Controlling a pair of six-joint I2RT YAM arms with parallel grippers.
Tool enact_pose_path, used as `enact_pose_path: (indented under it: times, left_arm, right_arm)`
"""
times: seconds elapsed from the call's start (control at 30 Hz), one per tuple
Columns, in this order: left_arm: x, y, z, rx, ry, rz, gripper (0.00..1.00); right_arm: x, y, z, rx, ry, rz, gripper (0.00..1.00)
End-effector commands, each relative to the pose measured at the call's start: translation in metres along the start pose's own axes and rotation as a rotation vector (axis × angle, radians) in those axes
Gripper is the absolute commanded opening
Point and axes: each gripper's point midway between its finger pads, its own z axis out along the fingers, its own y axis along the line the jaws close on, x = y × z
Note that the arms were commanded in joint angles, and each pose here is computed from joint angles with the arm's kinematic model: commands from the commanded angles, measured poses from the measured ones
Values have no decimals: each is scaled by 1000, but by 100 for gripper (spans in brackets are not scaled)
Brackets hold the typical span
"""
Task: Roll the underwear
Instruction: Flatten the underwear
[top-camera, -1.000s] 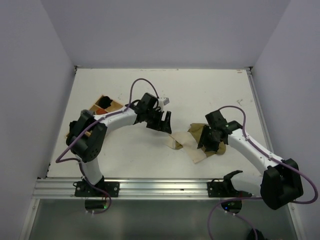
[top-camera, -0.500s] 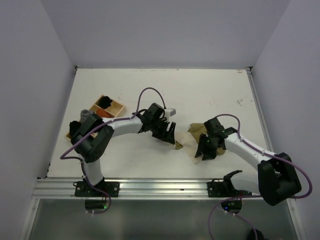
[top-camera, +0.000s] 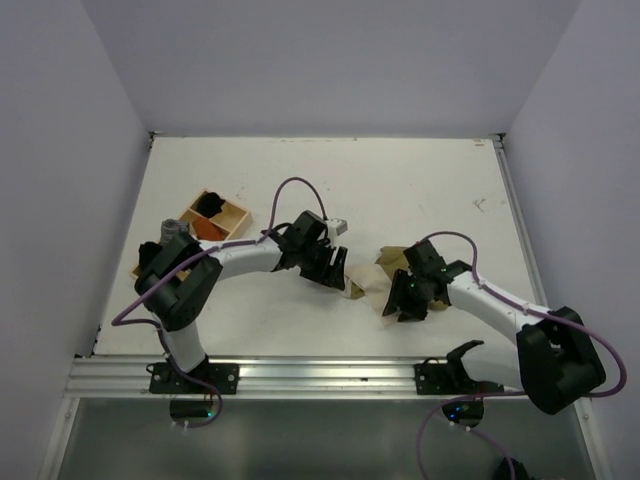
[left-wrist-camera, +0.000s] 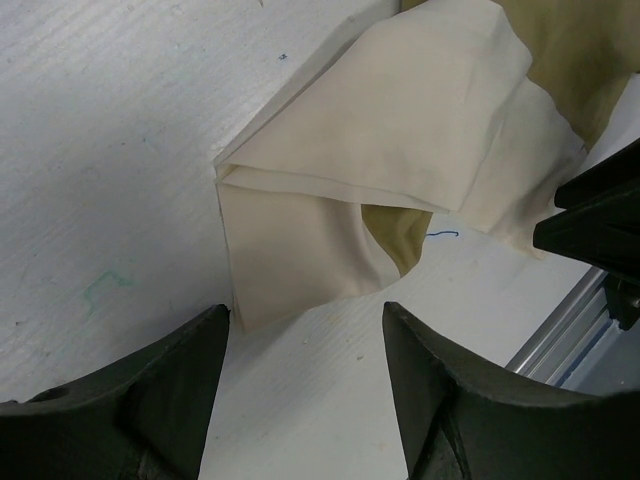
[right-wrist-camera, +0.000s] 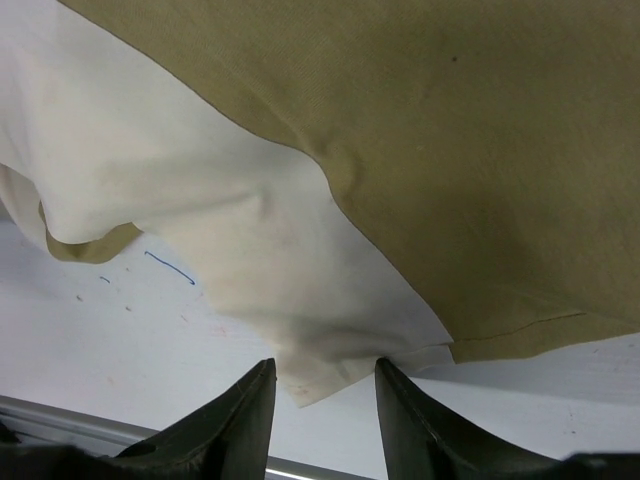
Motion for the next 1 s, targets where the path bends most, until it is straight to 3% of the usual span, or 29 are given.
enact_pose_path:
  times: [0.0,0.2,0.33,0.67,0.8,0.83,0.97]
  left_arm:
    - [40,33,2,-172,118,-39,68]
    - [46,32,6,-156,129,-48,65]
    - [51,34,7,-159,135,-50,56]
    - [59,33,13,-145,158,-65,33]
    - [62,35,13,-157,168,-66,12]
    - [63,36,13,-161,173,-67,0]
    - [57,43,10,-214,159,-66,0]
  right_arm:
    - [-2,6,1,-3,-12,21,49]
    - [2,10,-6,-16,-24,47,51]
    - [2,12,-11,-21,-36,78,56]
    - [15,-5,7,88,9,51,55]
    - [19,-18,14,134,10,44,45]
    - [20,-21,15,141,10,43,38]
    - [18,-29,13,179,-3,32,8]
